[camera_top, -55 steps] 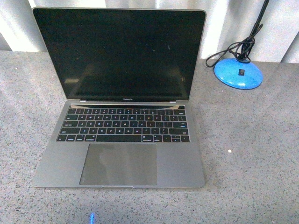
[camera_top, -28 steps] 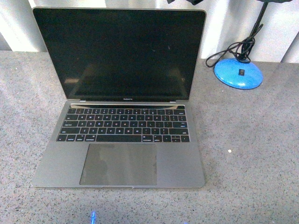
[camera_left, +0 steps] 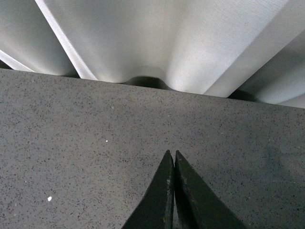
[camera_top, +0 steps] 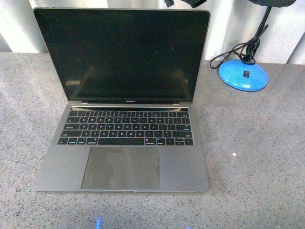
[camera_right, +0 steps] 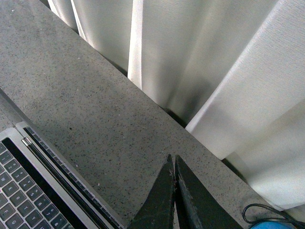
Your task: Close laptop
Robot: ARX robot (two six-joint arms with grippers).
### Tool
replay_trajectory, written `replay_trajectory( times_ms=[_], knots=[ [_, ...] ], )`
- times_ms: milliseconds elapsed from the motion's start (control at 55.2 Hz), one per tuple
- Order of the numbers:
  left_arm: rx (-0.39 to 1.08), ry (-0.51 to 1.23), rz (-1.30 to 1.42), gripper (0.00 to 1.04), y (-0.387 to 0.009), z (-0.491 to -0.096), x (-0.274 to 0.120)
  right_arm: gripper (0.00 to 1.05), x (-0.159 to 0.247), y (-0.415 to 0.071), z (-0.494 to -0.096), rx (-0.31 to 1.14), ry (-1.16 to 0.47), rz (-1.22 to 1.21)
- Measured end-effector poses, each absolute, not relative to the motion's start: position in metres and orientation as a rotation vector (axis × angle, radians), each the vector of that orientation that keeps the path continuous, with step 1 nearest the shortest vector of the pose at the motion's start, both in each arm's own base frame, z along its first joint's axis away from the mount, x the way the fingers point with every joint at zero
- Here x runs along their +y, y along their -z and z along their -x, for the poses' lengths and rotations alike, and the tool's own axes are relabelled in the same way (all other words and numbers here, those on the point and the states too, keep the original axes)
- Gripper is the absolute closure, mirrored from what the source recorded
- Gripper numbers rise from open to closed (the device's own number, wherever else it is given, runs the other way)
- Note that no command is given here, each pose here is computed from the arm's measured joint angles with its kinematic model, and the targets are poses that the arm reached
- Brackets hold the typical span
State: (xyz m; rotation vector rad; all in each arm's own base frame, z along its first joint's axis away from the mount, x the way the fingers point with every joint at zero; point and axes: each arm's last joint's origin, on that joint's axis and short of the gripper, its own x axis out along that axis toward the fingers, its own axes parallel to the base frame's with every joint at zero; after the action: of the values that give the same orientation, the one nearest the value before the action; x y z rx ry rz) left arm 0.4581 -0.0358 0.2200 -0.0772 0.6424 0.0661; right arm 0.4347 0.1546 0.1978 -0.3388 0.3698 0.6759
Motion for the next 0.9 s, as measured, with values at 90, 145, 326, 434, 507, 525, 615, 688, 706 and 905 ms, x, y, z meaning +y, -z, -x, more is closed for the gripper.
replay_trajectory(
  times_ms=[90,145,326,434,507,525,615,688,706,905],
  knots=[
    [0.653,-0.064,0.077,1.01,-0.219,-0.457,-0.038,1.04,0.155,-0.198,-0.435,0.368,-0.676,0.339],
    [0.66,-0.063,0.076,1.01,-0.218,-0.454,-0.039,1.04,0.155,-0.198,-0.435,0.366,-0.675,0.338],
    [0.664,-0.057,0.074,1.01,-0.221,-0.447,-0.045,1.04,0.155,-0.196,-0.435,0.369,-0.675,0.336],
    [0.664,-0.048,0.075,1.01,-0.224,-0.444,-0.049,1.04,0.154,-0.192,-0.434,0.373,-0.675,0.335],
    [0.667,-0.041,0.075,1.01,-0.225,-0.441,-0.052,1.04,0.154,-0.189,-0.433,0.382,-0.676,0.335],
    [0.669,-0.04,0.073,1.01,-0.225,-0.44,-0.053,1.04,0.154,-0.188,-0.432,0.384,-0.677,0.335],
    [0.677,-0.035,0.071,1.01,-0.224,-0.437,-0.056,1.04,0.154,-0.186,-0.432,0.385,-0.677,0.333],
    [0.686,-0.04,0.067,1.01,-0.221,-0.434,-0.057,1.04,0.154,-0.186,-0.431,0.384,-0.678,0.332],
    [0.69,-0.04,0.065,1.01,-0.22,-0.433,-0.058,1.04,0.155,-0.186,-0.431,0.384,-0.678,0.332],
    [0.7,-0.047,0.074,1.01,-0.216,-0.428,-0.059,1.04,0.155,-0.185,-0.431,0.383,-0.678,0.332]
  ],
)
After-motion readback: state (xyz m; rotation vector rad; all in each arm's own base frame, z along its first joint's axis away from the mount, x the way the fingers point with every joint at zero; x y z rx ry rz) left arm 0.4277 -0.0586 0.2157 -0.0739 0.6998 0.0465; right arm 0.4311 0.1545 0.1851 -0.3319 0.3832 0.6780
